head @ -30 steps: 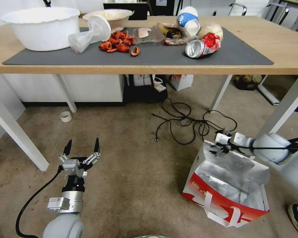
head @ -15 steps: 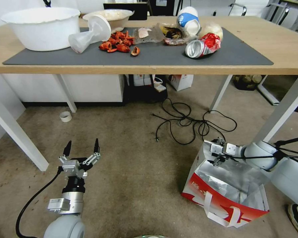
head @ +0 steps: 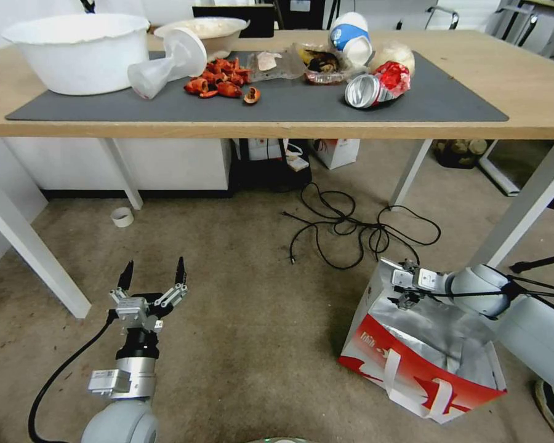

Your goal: Pick up the food delivery bag from the floor and place it on the table.

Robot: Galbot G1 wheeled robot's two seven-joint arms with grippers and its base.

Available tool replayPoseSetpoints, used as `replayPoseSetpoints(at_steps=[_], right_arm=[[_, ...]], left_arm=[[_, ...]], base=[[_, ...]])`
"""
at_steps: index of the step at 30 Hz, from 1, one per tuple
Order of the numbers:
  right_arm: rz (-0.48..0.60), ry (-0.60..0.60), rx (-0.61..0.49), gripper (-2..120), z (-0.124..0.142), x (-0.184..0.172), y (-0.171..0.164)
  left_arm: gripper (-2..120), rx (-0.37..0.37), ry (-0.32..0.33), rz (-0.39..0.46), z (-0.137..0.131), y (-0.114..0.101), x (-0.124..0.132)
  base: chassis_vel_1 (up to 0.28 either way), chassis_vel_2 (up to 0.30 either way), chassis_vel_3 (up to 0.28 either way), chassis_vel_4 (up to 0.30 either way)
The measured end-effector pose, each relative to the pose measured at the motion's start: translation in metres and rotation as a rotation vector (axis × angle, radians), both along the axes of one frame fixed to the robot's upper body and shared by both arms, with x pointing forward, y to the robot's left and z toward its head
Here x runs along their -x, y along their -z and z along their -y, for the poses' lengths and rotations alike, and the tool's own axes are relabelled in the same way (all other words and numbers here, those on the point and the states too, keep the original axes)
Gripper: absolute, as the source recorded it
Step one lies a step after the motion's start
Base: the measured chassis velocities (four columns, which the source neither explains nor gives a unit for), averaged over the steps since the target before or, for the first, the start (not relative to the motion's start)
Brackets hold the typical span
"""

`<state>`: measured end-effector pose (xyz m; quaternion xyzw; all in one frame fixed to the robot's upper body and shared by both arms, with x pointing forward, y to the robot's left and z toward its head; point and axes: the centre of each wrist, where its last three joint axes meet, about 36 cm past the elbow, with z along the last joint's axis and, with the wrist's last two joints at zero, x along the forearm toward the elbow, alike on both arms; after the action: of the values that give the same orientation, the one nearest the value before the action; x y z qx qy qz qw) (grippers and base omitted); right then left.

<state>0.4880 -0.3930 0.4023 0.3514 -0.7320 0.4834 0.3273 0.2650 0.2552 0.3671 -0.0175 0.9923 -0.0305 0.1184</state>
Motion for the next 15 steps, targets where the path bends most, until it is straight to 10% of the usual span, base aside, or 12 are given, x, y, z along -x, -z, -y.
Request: replayPoseSetpoints(at_steps=[15], right_arm=[[-0.003,0.005,-0.023,18,0.0001,0.0056,-0.0037]], left_arm=[[100,0.002,0.005,-0.005,-0.0003,0.0014,-0.0003]], base=[[0.0,0.0,0.0,0.0]])
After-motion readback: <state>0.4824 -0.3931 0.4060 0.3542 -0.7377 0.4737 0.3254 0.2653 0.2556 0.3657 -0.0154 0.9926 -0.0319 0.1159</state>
